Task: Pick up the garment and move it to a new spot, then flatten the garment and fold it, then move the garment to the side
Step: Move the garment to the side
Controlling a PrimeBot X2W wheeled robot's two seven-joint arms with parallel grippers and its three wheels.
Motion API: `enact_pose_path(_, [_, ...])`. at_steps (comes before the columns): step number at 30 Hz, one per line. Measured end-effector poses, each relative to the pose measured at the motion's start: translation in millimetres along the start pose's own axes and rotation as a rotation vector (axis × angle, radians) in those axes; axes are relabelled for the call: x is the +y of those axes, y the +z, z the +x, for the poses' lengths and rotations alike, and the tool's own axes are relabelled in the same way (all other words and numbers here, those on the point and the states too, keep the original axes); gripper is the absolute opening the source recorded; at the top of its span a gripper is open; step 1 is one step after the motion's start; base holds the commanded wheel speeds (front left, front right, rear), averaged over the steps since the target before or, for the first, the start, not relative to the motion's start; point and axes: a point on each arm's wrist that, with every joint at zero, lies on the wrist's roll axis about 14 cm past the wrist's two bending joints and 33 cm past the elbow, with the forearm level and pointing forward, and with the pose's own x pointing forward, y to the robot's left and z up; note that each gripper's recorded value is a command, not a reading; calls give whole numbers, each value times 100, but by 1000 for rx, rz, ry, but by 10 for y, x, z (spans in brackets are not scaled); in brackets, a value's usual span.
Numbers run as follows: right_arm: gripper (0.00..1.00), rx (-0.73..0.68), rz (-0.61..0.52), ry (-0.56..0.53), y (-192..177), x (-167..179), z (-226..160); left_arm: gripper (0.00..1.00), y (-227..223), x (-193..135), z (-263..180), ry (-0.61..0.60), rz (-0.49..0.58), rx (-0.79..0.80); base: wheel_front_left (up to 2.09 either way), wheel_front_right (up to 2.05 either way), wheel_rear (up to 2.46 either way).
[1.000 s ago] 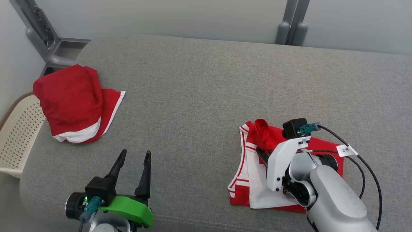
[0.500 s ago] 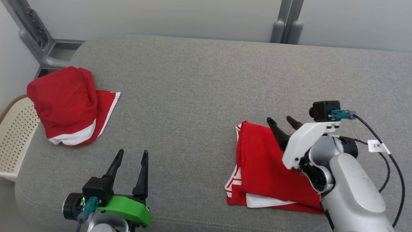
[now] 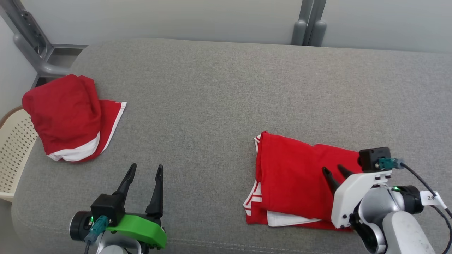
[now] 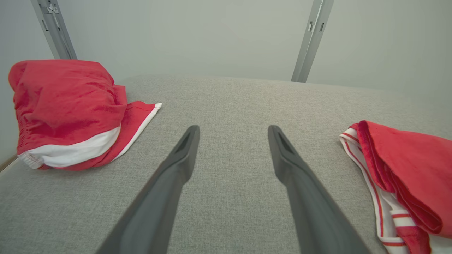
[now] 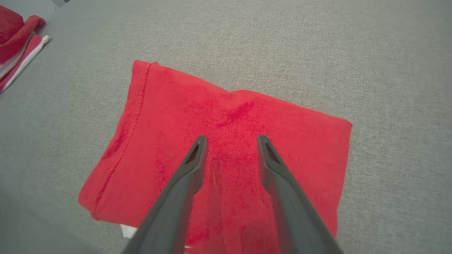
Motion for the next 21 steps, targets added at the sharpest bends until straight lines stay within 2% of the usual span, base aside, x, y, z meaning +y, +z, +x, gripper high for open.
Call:
enact_pose_path(4, [0,30,-35,61,-108,229,21,100,-14,2,13,1,-1,5,0,0,0])
enact_pose_path(12, [0,111,-105,121,-387,468,103,100,-24,41,-13,14,-1,8,0,0,0])
enact_pose_path(21, [0,178,-175,266,-637,947,172,100,-23,93,-14,29,-2,9,0,0,0])
